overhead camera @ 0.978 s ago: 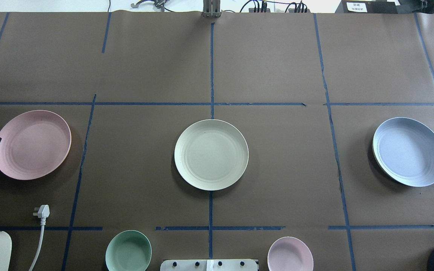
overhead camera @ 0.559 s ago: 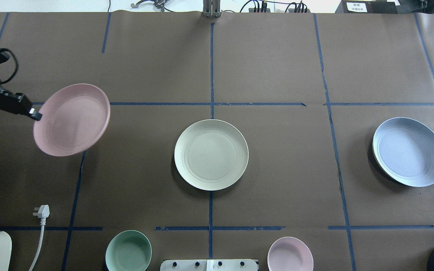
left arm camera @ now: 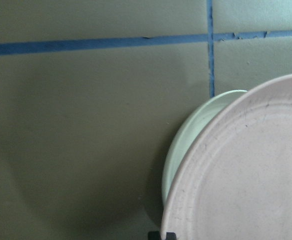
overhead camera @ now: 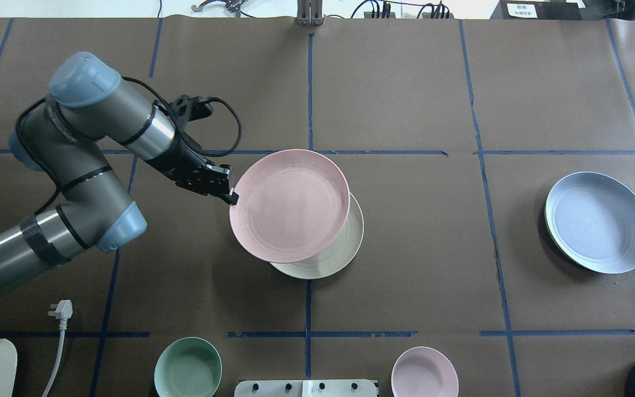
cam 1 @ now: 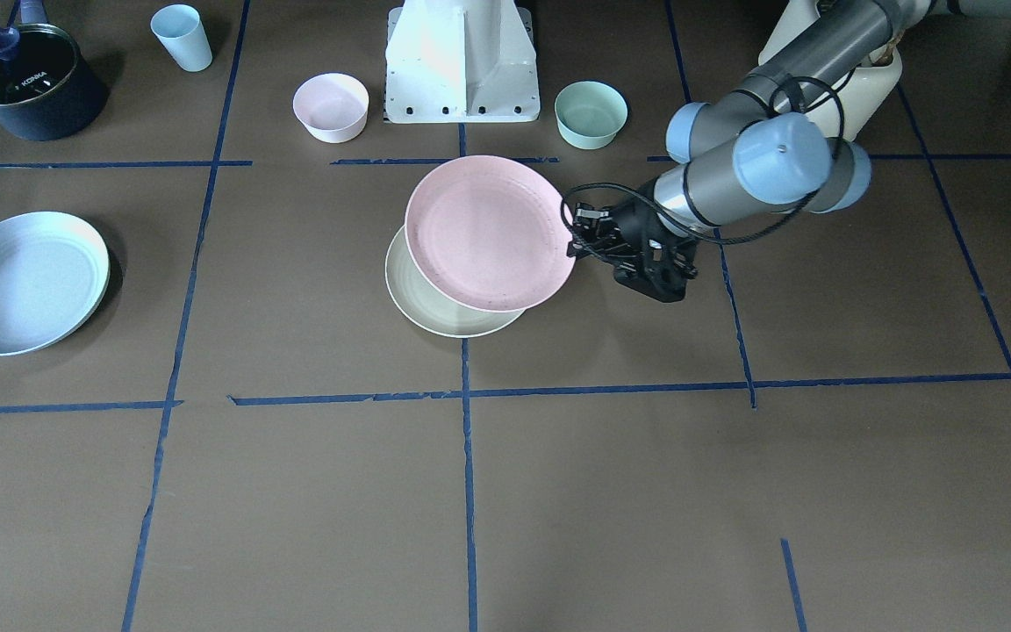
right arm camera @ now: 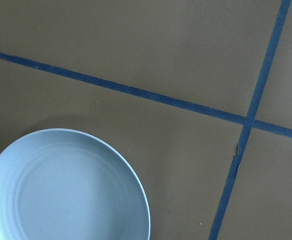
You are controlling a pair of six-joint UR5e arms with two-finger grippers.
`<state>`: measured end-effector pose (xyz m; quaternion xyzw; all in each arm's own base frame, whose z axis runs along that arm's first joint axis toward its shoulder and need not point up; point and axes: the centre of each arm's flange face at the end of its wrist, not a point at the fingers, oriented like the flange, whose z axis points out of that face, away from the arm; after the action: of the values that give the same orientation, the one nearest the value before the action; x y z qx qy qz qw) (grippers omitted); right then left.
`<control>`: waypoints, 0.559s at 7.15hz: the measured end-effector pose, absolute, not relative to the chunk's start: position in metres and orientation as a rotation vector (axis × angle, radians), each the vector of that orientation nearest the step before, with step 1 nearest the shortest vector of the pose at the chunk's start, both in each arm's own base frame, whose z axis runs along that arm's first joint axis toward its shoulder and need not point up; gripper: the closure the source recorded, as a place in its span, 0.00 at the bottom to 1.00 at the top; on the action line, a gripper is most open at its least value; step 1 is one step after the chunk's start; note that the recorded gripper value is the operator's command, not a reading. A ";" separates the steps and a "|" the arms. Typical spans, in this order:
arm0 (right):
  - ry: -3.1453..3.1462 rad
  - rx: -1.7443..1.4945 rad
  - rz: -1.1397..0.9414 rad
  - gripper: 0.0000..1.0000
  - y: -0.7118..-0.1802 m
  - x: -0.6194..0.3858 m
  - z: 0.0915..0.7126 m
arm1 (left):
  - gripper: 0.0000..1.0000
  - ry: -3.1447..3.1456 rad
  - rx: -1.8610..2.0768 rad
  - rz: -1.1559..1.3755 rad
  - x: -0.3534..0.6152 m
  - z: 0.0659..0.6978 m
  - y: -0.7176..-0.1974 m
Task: Stack three plates with pink and blue
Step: 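Carry the pink plate with the left gripper onto the cream plate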
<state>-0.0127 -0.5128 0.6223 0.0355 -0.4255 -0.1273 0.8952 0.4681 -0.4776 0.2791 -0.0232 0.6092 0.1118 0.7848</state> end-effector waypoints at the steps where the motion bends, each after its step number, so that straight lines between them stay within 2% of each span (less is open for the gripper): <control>1: -0.882 0.073 -0.264 0.00 -0.513 -0.013 0.623 | 0.19 1.303 -0.030 0.240 0.490 0.274 -0.464; 2: -0.882 0.072 -0.264 0.00 -0.513 -0.013 0.623 | 0.00 1.295 -0.018 0.236 0.501 0.274 -0.456; 4: -0.883 0.079 -0.273 0.00 -0.514 -0.018 0.622 | 0.00 1.287 0.026 0.211 0.503 0.273 -0.457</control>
<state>-0.0183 -0.5138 0.6222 0.0382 -0.4259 -0.1316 0.8943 0.5026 -0.4565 0.2732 0.0121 0.5989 0.0981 0.7947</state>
